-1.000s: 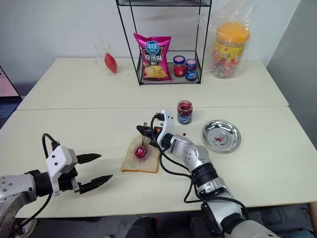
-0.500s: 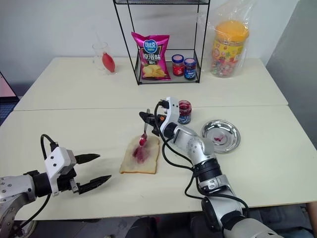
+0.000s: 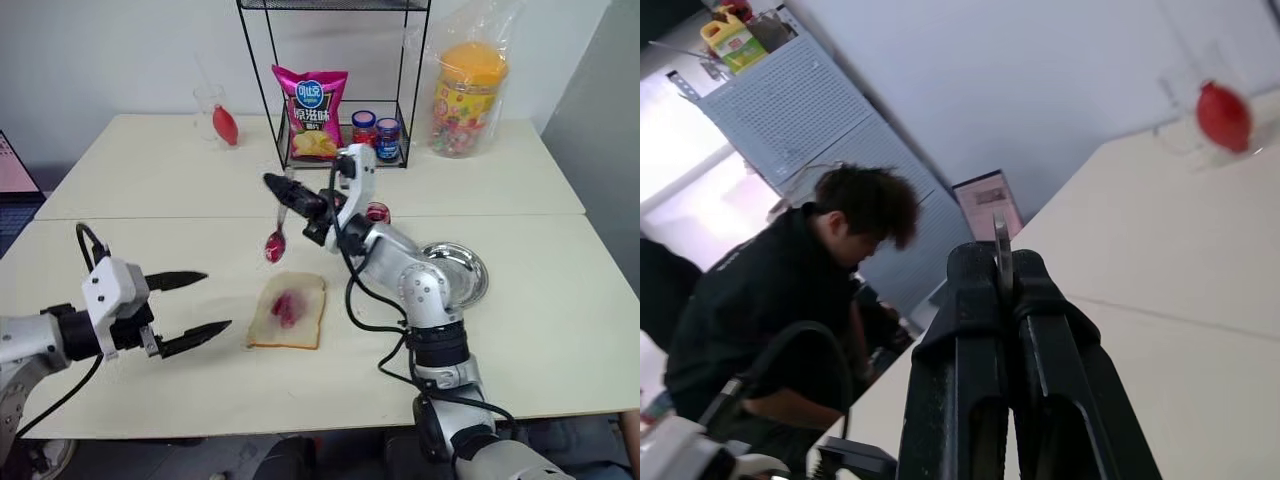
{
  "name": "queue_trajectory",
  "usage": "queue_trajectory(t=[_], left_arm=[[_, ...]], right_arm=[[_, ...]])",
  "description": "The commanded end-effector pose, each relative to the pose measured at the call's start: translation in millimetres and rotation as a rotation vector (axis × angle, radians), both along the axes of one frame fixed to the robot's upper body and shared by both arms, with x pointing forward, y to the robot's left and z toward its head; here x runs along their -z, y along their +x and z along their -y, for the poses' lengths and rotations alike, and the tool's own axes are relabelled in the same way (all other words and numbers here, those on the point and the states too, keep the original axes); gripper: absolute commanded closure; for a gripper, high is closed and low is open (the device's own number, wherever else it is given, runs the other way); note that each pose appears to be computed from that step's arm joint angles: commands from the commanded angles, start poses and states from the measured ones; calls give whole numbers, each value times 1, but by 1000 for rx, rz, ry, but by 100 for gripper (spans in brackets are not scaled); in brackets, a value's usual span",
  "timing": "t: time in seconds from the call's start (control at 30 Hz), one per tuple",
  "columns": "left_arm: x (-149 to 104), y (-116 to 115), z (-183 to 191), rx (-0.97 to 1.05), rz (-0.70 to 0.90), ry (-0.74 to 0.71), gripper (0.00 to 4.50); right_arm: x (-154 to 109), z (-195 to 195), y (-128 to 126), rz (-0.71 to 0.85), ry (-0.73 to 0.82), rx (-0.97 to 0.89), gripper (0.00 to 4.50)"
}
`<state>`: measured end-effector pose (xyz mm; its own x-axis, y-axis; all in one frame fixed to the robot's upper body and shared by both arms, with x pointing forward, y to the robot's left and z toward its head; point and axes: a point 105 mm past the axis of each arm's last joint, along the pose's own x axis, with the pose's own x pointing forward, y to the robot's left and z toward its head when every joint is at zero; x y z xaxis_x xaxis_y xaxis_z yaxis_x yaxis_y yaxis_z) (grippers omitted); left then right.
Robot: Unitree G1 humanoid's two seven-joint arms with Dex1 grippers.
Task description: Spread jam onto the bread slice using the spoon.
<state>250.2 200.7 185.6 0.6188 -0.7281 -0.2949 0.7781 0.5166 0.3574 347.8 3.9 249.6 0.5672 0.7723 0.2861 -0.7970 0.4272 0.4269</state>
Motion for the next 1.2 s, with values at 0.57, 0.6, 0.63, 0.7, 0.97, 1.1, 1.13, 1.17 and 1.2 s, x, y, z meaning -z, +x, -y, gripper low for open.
queue_trajectory(t=[0.57, 0.6, 0.63, 0.7, 0.97, 1.1, 1.13, 1.17, 1.2], left_arm=[[-15, 11, 101, 444, 1, -43, 0], [-15, 14, 104, 447, 9, -59, 0], [-16, 16, 106, 444, 15, -75, 0], [-13, 19, 110, 433, 23, -106, 0], [-4, 30, 121, 366, 33, -189, 0], [-2, 30, 122, 373, 29, -181, 0], [-1, 29, 122, 375, 29, -175, 0], [0, 29, 122, 377, 29, -168, 0], [0, 29, 122, 381, 28, -163, 0]], right_arm=[[38, 218, 22, -1, 18, 715, 450], [43, 220, 23, -18, 24, 723, 450], [48, 223, 24, -28, 17, 736, 450], [57, 228, 25, -44, 9, 757, 450], [83, 232, 30, -97, -3, 776, 450], [91, 236, 29, -120, 9, 774, 450], [92, 237, 28, -126, 15, 774, 450], [95, 237, 27, -134, 20, 774, 450], [98, 238, 27, -142, 21, 777, 450]])
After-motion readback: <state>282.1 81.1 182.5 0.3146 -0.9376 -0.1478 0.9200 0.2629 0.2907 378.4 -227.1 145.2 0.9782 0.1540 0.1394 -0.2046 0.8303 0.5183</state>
